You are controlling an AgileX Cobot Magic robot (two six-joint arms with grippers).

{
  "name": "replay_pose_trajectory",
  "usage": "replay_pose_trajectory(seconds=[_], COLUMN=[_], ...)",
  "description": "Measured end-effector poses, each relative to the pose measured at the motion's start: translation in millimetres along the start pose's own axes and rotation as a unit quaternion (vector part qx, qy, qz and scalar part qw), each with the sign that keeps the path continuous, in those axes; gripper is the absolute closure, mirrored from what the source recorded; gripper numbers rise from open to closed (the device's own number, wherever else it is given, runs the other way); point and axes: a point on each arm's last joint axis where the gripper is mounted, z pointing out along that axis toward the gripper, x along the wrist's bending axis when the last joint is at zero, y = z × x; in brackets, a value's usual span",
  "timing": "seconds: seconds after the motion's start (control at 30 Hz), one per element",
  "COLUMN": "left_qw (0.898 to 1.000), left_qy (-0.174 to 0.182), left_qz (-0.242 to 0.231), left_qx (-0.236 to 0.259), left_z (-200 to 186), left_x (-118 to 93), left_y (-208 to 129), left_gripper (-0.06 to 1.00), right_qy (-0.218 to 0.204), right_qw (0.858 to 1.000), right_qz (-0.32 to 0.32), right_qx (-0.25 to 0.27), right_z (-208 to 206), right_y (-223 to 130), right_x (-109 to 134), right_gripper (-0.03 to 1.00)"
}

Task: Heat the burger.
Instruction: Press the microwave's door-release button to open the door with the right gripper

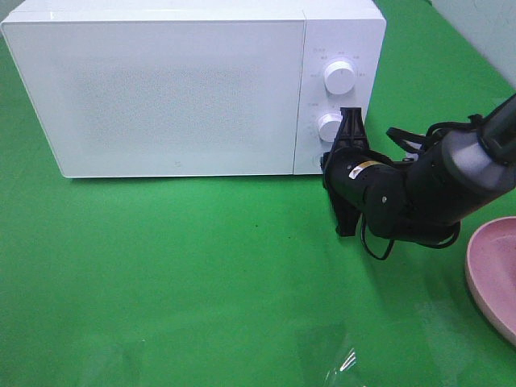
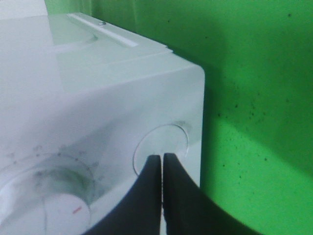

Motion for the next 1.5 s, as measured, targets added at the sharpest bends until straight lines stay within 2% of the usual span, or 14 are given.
replay_pose_trajectory(seconds=[0.77, 1.23, 1.5], left_qw=[1.000, 1.000, 1.000], left_qy=[0.000, 0.000, 0.000], left_qz=[0.000, 0.000, 0.000], left_qx=[0.000, 0.000, 0.000], left_z=[0, 0, 0], left_x=[0, 0, 0], left_y=[0, 0, 0], left_gripper=[-0.02, -0.02, -0.02], right_qy=[-0.004, 0.038, 0.045], right_qw=[1.000, 0.999, 0.999], right_qz=[0.008, 0.006, 0.005], right_qx=[-0.010, -0.018, -0.024], right_z=[20, 18, 19], right_y=[-1, -3, -3], right_x=[-5, -2, -1], right_gripper=[0.97, 0.97, 0.97])
